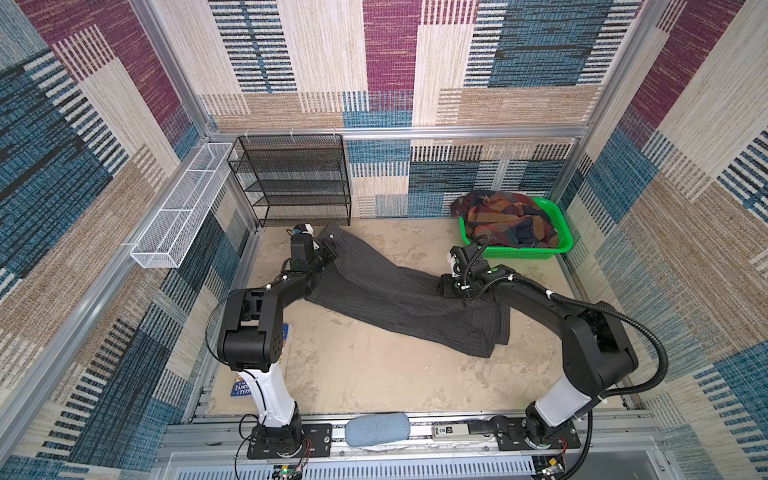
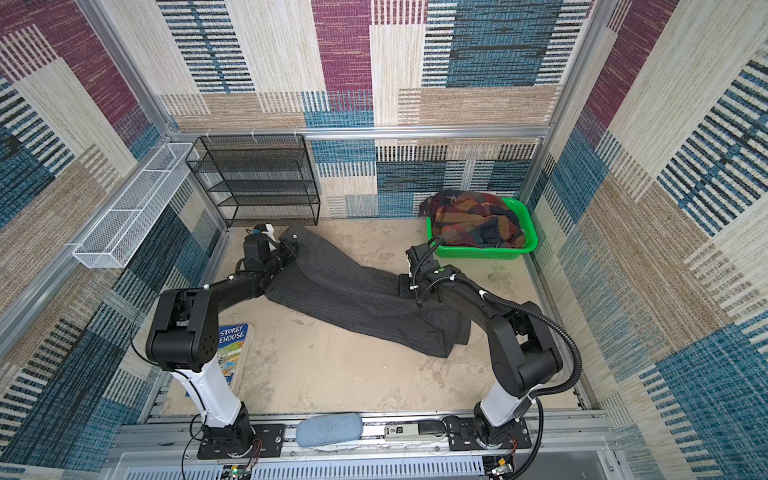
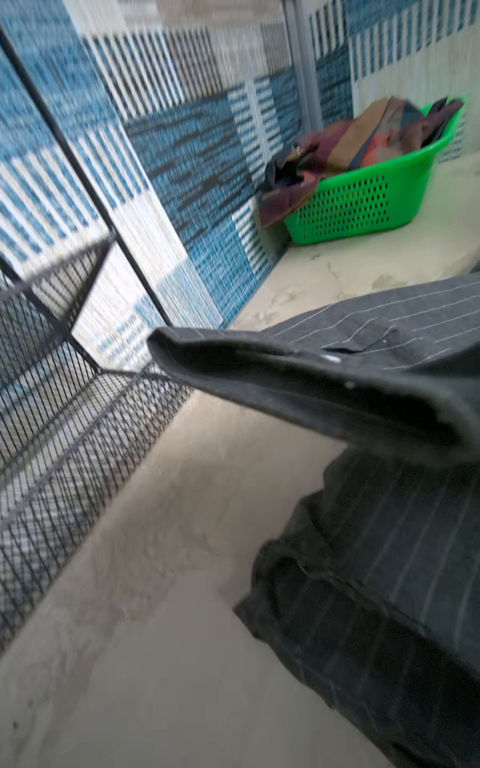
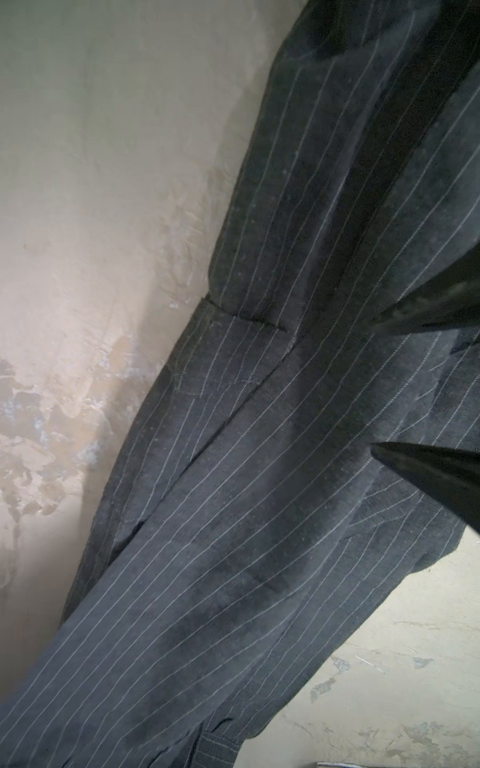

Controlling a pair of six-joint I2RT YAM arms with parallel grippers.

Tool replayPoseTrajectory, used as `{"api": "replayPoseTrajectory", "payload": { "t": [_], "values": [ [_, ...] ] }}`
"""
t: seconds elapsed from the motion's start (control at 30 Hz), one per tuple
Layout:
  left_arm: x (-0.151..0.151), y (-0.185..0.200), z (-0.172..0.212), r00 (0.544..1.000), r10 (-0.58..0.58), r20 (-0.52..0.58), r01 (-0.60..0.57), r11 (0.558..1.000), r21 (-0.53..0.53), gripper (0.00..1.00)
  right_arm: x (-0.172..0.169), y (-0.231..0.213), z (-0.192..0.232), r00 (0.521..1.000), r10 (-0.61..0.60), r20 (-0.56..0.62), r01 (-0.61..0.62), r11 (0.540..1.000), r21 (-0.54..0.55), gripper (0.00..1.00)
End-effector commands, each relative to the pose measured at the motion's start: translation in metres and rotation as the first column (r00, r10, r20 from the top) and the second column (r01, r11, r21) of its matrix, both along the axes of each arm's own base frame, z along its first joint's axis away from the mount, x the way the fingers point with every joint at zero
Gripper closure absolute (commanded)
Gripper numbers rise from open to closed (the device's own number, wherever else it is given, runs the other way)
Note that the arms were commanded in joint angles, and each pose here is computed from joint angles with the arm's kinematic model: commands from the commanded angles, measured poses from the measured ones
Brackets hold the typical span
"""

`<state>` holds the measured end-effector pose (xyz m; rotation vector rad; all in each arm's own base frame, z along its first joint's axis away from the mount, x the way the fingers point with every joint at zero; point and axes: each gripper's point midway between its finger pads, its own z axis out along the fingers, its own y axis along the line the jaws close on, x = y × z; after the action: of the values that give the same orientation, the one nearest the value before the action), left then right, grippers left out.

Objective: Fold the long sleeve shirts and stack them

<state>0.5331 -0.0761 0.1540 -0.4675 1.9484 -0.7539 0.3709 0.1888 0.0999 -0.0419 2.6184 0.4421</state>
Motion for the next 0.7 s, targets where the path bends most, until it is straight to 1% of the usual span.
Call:
{"api": "replayPoseTrajectory", "payload": {
  "t": [0.0, 0.03, 0.1, 0.27, 0.37, 0.4, 0.53, 0.67],
  "values": [
    [0.008, -0.011, 0.046, 0.986, -0.047, 0.158, 0.057, 0.997, -0.056, 1.0, 0.005, 0.003, 0.009, 0.999, 0.001, 0.044, -0.002, 1.0, 0.022, 0.54],
    [0.01, -0.011, 0.054, 0.98, -0.05, 0.195, 0.063, 0.996, -0.064, 1.0, 0.005, 0.005, 0.011, 0.999, 0.004, 0.05, -0.006, 0.999, 0.035, 0.54],
    [0.012, -0.013, 0.051, 0.979, -0.058, 0.198, 0.073, 0.995, -0.07, 1.0, 0.004, 0.008, 0.014, 0.998, 0.015, 0.057, -0.019, 0.998, 0.058, 0.54],
    [0.017, -0.018, 0.022, 0.988, -0.084, 0.127, 0.1, 0.987, -0.125, 1.0, -0.001, 0.013, 0.01, 0.998, 0.038, 0.039, -0.041, 0.996, 0.074, 0.54],
    [0.016, -0.019, 0.013, 0.992, -0.082, 0.098, 0.096, 0.984, -0.149, 1.0, -0.008, 0.02, 0.008, 0.998, 0.056, 0.031, -0.059, 0.995, 0.085, 0.54],
    [0.016, -0.019, 0.015, 0.992, -0.083, 0.097, 0.097, 0.984, -0.15, 1.0, -0.01, 0.023, 0.007, 0.998, 0.064, 0.028, -0.066, 0.994, 0.088, 0.54],
    [0.009, -0.017, 0.026, 0.995, -0.078, 0.057, 0.084, 0.99, -0.114, 1.0, -0.023, 0.04, 0.002, 0.995, 0.099, 0.014, -0.1, 0.991, 0.084, 0.54],
    [-0.005, -0.011, 0.039, 0.998, -0.058, 0.007, 0.058, 0.996, -0.068, 1.0, -0.028, 0.052, -0.003, 0.994, 0.114, 0.006, -0.114, 0.989, 0.091, 0.53]
  ]
}}
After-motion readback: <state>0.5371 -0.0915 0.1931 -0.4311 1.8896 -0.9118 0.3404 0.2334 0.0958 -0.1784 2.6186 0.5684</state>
